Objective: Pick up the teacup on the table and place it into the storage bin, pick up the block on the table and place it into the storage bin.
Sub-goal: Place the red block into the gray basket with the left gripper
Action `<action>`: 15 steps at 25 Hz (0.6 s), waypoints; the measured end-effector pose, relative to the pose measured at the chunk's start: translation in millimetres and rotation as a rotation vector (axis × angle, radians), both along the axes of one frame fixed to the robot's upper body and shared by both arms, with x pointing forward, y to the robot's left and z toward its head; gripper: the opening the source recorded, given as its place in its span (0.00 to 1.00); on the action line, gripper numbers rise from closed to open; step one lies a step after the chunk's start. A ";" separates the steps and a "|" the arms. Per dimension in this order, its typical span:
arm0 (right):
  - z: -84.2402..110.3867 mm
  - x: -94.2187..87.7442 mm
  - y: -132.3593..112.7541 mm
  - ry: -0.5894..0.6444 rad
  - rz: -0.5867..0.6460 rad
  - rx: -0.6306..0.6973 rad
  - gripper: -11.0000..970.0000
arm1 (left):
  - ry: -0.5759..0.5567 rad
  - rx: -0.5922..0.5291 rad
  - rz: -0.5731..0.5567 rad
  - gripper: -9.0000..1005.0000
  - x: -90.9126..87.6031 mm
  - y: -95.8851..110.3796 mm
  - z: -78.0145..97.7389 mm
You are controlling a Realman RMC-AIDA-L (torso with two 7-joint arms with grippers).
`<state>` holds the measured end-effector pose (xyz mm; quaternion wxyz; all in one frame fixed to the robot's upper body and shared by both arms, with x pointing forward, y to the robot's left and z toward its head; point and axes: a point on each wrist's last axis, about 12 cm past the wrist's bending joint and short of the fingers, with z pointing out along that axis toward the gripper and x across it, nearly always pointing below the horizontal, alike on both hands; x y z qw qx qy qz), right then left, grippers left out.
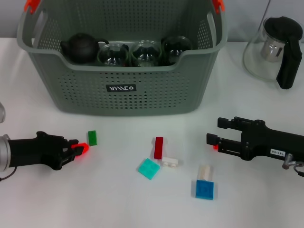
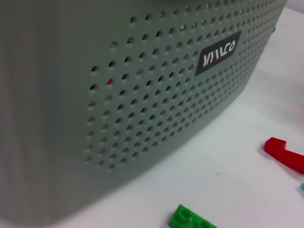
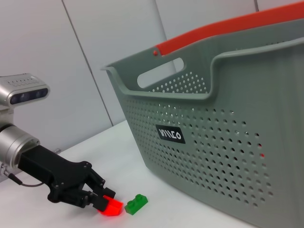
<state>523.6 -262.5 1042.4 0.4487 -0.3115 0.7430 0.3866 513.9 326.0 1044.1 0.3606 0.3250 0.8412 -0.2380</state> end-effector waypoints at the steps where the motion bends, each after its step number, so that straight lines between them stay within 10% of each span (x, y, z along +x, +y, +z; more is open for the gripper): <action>1: 0.0 0.0 0.0 0.000 0.000 0.000 0.74 | 0.002 -0.004 -0.002 0.20 -0.4 -0.1 0.3; 8: 0.0 0.0 -0.7 0.000 0.000 -0.002 0.74 | 0.006 -0.112 -0.042 0.20 -3.4 4.2 23.8; 15: 0.3 0.4 -0.4 -0.001 0.001 -0.002 0.74 | 0.050 -0.394 -0.112 0.22 21.5 -1.0 94.0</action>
